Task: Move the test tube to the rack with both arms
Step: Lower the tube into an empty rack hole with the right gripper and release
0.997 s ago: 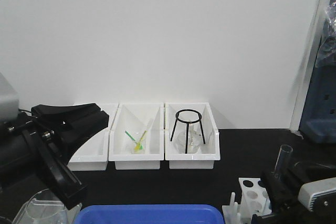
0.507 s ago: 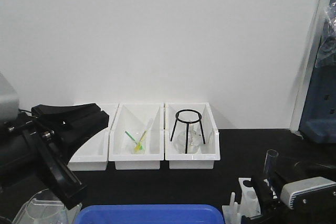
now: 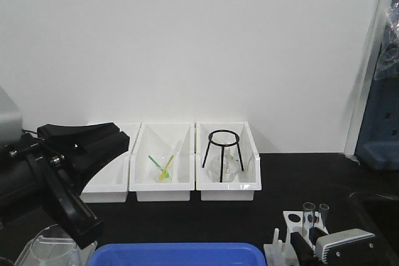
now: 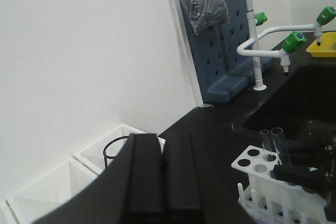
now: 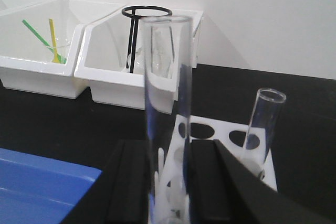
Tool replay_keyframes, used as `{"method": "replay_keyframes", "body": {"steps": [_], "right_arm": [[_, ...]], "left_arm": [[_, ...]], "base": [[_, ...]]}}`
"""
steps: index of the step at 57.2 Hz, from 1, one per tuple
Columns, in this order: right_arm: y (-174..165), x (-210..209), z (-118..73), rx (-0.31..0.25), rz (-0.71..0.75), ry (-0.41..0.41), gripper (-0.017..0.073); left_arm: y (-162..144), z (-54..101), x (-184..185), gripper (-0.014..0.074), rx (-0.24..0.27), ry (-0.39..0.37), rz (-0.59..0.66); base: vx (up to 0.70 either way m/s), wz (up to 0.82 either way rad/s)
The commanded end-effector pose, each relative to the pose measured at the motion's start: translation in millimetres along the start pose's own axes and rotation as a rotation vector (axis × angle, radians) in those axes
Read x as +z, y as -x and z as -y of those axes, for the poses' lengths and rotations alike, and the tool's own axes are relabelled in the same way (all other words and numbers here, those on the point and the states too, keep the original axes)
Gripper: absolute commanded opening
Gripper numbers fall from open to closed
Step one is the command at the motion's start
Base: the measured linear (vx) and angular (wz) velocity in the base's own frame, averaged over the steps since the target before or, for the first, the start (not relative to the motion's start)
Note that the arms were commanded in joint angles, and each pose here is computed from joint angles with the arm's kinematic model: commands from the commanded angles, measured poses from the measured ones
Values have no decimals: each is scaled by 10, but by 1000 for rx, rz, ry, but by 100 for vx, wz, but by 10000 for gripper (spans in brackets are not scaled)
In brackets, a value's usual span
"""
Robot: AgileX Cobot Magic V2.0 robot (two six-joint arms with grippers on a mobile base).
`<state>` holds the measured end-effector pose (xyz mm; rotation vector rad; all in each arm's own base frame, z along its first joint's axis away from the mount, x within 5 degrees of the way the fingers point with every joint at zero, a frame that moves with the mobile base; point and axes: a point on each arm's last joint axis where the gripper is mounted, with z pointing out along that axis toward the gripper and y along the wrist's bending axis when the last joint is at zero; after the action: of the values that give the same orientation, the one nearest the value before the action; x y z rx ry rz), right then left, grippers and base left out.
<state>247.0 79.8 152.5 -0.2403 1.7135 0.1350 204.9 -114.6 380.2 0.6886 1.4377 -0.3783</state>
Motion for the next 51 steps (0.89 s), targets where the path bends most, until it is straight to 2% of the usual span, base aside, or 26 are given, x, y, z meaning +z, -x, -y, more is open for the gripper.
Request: {"method": "replay_keyframes", "body": {"steps": [1, 14, 23, 30, 36, 43, 51], "right_arm": [[166, 10, 9, 5, 143, 2, -8], [86, 36, 1, 2, 112, 3, 4], [75, 39, 4, 3, 106, 0, 68], [81, 38, 4, 2, 113, 0, 179], [92, 37, 4, 2, 126, -1, 309], [153, 17, -6, 29, 148, 17, 454], [381, -72, -24, 32, 240, 52, 525]], "left_arm": [[168, 6, -65, -7, -23, -10, 71], [167, 5, -65, -7, -23, -9, 70], [167, 5, -65, -7, -23, -9, 70], [167, 5, -65, -7, -23, -9, 70], [167, 5, -65, -7, -23, -9, 70], [167, 5, -65, -7, -23, -9, 70], [167, 5, -65, -7, -23, -9, 70]], "base": [[0, 0], [0, 0], [0, 0], [0, 0], [0, 0], [0, 0], [0, 0]]}}
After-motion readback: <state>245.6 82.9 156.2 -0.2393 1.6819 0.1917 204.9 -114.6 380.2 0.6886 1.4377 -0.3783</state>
